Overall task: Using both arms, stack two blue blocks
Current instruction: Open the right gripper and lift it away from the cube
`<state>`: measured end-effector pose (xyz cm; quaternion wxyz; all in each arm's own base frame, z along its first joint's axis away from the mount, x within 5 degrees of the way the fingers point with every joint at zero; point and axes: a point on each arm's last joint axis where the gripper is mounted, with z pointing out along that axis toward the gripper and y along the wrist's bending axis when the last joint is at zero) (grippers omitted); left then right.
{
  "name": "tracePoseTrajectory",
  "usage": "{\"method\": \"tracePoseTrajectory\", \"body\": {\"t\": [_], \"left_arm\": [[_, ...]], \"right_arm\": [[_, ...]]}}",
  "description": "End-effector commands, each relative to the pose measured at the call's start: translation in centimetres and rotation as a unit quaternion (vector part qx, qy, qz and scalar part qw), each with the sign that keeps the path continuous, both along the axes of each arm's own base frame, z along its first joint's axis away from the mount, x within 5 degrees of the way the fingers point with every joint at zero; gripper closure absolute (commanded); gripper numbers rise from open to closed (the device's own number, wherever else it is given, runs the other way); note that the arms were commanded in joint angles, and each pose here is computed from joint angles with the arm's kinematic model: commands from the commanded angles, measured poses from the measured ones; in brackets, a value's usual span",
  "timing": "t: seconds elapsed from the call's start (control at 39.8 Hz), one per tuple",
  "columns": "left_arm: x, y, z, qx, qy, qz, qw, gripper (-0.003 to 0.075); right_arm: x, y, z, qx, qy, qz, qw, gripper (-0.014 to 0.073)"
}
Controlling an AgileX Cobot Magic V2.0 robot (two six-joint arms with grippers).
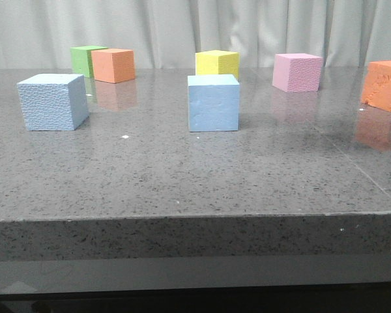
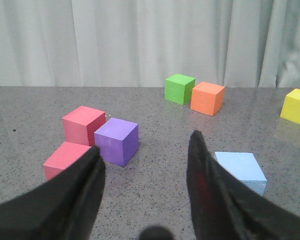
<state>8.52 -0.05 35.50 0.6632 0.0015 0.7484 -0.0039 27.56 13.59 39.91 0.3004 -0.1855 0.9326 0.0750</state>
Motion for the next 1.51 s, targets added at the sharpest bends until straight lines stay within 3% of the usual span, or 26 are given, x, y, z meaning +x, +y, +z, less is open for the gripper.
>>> {"method": "tracePoseTrajectory", "body": {"t": [0.0, 0.28, 0.53, 0.73, 1.13, 1.23, 1.36, 1.48], "left_arm": [[0.1, -0.1, 1.6, 0.0, -0.049, -0.007, 0.999, 0.0355], [0.1, -0.1, 1.6, 0.0, -0.049, -0.007, 0.999, 0.0355], [0.1, -0.1, 1.6, 0.0, -0.049, -0.007, 0.999, 0.0355], [0.1, -0.1, 1.6, 0.0, -0.049, -0.007, 0.999, 0.0355], [0.5, -0.2, 1.5, 0.0, -0.049, -0.008, 0.999, 0.0354], [0.6, -0.1, 1.4, 0.0, -0.036, -0.006, 0.999, 0.0303], [1.2, -0.1, 1.8, 0.004, -0.009, -0.005, 1.0, 0.0148], [2.2, -0.8, 3.0, 0.008, 0.03, -0.034, 0.999, 0.0133]], "right_arm": [[-3.9, -2.0, 3.1, 0.034, -0.109, 0.02, 0.993, -0.002], [-11.4, -5.7, 1.6, 0.042, -0.187, 0.043, 0.981, -0.002], [-15.2, -7.6, -1.2, 0.06, -0.269, 0.052, 0.96, -0.002], [-17.0, -8.5, -2.1, 0.076, -0.307, 0.05, 0.947, -0.002], [-17.3, -8.6, -2.4, 0.072, -0.297, 0.051, 0.951, -0.002], [-17.3, -8.6, -2.4, 0.072, -0.297, 0.051, 0.951, -0.002], [-17.3, -8.6, -2.4, 0.072, -0.297, 0.051, 0.951, -0.002], [-17.3, -8.6, -2.4, 0.072, -0.297, 0.051, 0.951, -0.002]]}}
